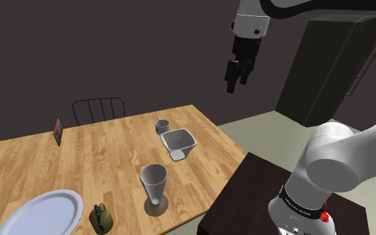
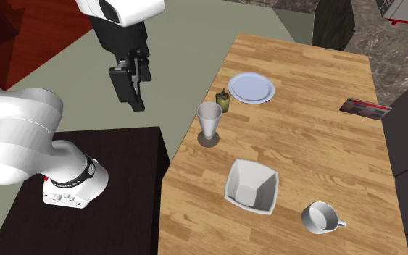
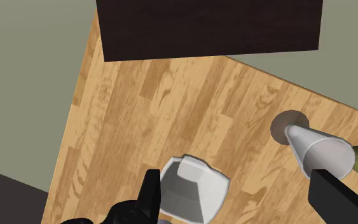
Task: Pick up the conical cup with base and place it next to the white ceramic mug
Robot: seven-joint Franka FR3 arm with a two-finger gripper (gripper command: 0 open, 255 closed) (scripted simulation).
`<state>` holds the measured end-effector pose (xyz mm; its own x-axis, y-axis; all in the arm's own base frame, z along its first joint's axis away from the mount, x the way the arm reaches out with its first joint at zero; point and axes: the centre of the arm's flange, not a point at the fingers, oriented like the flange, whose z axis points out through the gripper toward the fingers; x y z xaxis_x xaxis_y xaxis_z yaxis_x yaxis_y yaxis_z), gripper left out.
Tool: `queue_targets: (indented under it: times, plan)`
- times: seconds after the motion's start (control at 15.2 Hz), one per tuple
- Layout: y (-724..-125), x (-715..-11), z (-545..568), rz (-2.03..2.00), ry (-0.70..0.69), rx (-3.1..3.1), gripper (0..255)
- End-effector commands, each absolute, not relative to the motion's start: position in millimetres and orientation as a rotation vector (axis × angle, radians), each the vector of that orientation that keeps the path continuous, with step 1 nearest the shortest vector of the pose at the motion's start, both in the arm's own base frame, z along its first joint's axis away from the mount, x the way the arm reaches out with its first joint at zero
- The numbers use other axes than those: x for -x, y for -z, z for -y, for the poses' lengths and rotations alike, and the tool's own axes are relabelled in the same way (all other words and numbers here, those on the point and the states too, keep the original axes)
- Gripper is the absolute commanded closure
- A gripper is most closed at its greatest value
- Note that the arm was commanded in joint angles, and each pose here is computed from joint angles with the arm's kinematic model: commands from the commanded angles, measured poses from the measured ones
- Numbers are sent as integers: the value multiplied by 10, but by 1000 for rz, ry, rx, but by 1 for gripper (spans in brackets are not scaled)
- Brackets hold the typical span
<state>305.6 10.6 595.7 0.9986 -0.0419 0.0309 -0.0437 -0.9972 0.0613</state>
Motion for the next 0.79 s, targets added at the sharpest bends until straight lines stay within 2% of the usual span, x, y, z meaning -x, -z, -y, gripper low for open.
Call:
queue_targets:
  times: [0.0,0.73]
  plan:
    - [-5957,-3056,-106,66,-46,-3079,0]
    - [-4769,-3626,-601,104,-34,-3154,0]
